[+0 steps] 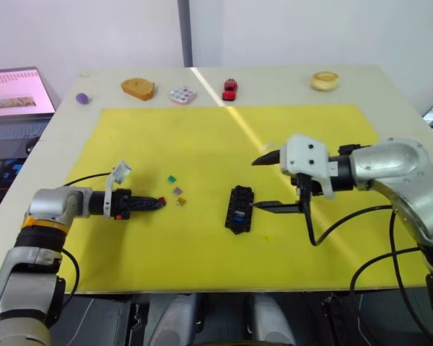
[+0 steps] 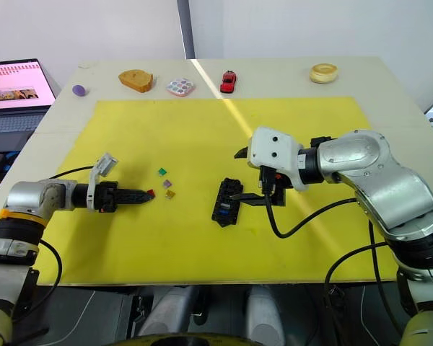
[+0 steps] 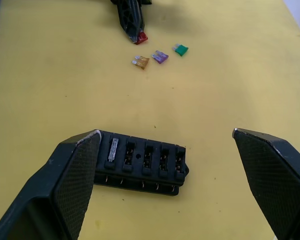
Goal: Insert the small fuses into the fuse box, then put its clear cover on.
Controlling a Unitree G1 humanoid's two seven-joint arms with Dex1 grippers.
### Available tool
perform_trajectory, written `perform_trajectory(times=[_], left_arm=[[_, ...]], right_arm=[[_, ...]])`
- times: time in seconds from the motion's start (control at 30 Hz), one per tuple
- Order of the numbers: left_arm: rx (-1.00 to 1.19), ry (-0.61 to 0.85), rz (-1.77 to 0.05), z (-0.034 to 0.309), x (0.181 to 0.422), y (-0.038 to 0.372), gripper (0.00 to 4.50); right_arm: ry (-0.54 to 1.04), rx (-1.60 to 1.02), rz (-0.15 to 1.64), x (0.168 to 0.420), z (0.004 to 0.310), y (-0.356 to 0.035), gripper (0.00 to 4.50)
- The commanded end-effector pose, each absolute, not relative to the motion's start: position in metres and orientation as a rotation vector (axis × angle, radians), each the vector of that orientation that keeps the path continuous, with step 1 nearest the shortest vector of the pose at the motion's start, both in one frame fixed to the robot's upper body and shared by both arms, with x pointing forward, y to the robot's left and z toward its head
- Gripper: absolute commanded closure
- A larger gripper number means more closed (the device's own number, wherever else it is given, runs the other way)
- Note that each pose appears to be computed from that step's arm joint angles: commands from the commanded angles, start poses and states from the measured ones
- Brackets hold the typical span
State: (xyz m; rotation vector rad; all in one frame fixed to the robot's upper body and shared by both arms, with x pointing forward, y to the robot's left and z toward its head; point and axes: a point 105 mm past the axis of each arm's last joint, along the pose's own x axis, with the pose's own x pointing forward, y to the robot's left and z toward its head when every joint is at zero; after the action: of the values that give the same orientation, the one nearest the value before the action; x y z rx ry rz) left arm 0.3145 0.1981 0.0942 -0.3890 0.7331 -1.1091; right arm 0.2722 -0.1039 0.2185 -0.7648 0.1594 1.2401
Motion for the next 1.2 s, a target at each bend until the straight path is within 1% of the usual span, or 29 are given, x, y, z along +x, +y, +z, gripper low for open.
perform_trajectory(times=[0.03,0.3,0.77,0.97,1.2], left_arm=[[-0.427,0.778,-1.028,0.085,0.312,0.213,4.10],[-0.452,0.739,-0.989,0.098,0.318,0.227,4.10],[-0.428,0.702,-0.979,0.106,0.325,0.231,4.10],[-0.423,0.691,-0.960,0.107,0.329,0.234,4.10],[-0.371,0.729,-1.007,0.098,0.324,0.224,4.10]], right_arm=[[0.106,-0.796,1.236,0.271,0.230,-0.101,0.00],[0.105,-0.790,1.233,0.271,0.230,-0.102,0.00],[0.102,-0.788,1.238,0.272,0.228,-0.100,0.00],[0.101,-0.780,1.240,0.271,0.228,-0.099,0.00],[0.105,-0.786,1.241,0.270,0.225,-0.098,0.00]])
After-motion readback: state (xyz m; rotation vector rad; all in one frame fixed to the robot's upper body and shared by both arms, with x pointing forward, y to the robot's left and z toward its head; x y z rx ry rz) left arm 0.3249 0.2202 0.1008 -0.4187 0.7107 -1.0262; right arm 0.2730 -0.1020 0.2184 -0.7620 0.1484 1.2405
